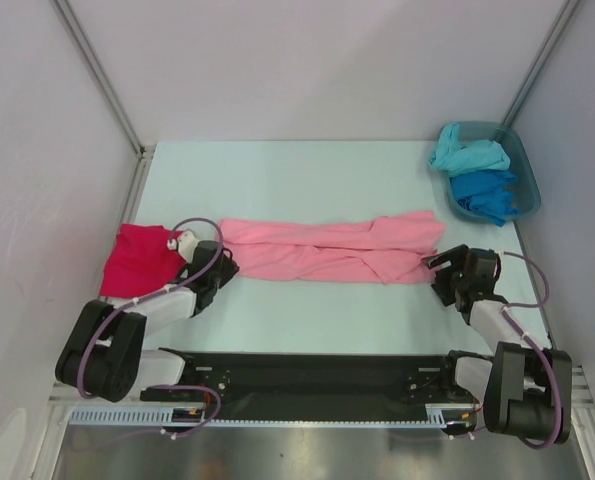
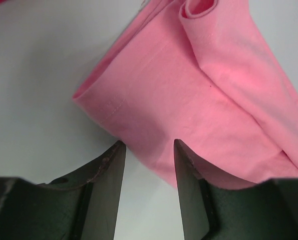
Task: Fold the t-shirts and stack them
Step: Fold the tshirt
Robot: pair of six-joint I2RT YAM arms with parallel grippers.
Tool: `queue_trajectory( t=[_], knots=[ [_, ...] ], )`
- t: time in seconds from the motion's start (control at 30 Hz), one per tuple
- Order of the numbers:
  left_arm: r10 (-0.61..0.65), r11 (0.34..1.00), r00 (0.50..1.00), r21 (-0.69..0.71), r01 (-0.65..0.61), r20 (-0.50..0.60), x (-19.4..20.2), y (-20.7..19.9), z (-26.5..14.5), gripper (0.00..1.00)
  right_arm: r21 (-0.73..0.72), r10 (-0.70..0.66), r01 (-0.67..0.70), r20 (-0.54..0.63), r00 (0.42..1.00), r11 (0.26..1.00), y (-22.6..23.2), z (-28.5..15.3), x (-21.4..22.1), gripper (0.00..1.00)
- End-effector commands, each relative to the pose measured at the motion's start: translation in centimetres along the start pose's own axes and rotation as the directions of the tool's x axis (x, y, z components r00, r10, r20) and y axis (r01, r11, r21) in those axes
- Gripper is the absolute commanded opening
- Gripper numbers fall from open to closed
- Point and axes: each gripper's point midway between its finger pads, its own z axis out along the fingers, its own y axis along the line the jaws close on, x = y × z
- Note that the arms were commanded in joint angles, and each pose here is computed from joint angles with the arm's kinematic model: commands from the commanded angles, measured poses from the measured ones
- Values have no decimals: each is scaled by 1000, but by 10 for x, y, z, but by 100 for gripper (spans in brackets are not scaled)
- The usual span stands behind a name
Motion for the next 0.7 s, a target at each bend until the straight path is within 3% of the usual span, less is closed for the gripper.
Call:
queue_trajectory(
  t=[0.0, 0.17, 0.43, 0.5, 0.57, 0.63, 0.67],
  knots=[
    [2, 1000, 1000, 30, -2, 19, -12, -13, 8, 49, 4, 15, -15, 15, 1000, 1000, -2, 9, -4, 83],
    [1, 1000, 1000, 19, -1, 14, -11, -11, 19, 47, 20, 28, -28, 7, 1000, 999, -5, 19, -4, 82],
    [13, 999, 1000, 32, -13, 0, -10, -14, 25, 30, 8, 30, -30, 7, 1000, 1000, -4, 15, -3, 78],
    [17, 999, 1000, 36, -17, -10, -9, -16, 23, 19, 4, 32, -32, 13, 999, 999, -3, 13, -4, 67],
    [21, 999, 999, 44, -20, -27, -8, -18, 20, 7, -3, 37, -37, 16, 999, 999, -1, 12, -6, 49],
    [19, 999, 999, 46, -18, -31, -10, -20, 14, 1, -4, 40, -40, 16, 999, 999, 1, 13, -7, 27],
    [16, 999, 999, 43, -15, -30, -11, -20, 12, 0, -7, 38, -38, 16, 999, 999, 3, 15, -8, 6]
  ],
)
